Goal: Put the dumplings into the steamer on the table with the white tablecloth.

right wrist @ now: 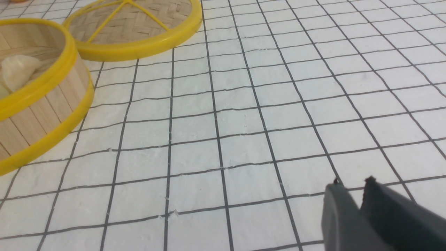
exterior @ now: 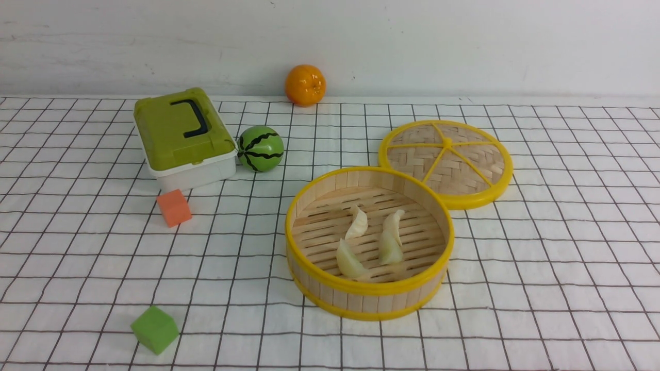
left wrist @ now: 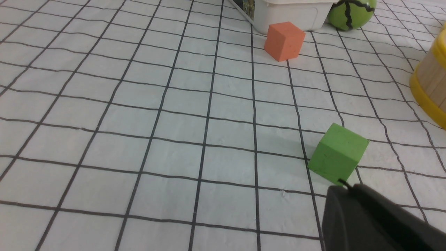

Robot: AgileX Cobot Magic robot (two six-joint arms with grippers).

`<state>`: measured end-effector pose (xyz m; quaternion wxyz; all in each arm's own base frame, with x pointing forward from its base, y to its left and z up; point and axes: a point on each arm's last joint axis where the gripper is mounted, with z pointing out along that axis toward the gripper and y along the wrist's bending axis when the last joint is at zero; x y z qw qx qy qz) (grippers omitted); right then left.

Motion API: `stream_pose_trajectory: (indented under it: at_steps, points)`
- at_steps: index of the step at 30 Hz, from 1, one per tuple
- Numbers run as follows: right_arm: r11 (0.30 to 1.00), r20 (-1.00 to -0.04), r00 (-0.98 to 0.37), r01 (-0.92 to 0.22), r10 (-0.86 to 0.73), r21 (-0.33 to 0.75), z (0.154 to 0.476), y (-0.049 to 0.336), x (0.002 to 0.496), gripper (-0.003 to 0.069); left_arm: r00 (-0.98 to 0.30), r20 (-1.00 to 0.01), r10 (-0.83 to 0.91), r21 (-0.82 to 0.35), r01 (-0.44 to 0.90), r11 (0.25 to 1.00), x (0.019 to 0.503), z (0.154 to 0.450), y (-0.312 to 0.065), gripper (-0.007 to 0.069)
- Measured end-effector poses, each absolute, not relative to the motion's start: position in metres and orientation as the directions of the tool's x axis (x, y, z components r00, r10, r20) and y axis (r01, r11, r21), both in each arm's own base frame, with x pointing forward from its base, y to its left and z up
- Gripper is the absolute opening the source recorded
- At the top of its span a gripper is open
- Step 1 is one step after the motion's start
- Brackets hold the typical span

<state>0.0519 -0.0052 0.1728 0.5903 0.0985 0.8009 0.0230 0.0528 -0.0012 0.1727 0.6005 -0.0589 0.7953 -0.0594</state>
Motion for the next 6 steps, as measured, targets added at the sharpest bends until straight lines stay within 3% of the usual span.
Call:
stream_pose_trajectory:
  at_steps: [6]
  points:
    - [0.98,-0.941,-0.284,0.131,0.185,0.153,0.1728,-0.0052,0.0519,0.0104,-0.273,-0.948,-0.165,-0.165,-0.023,0.986,0.0528,0.1726,-0.0012,-0.0008]
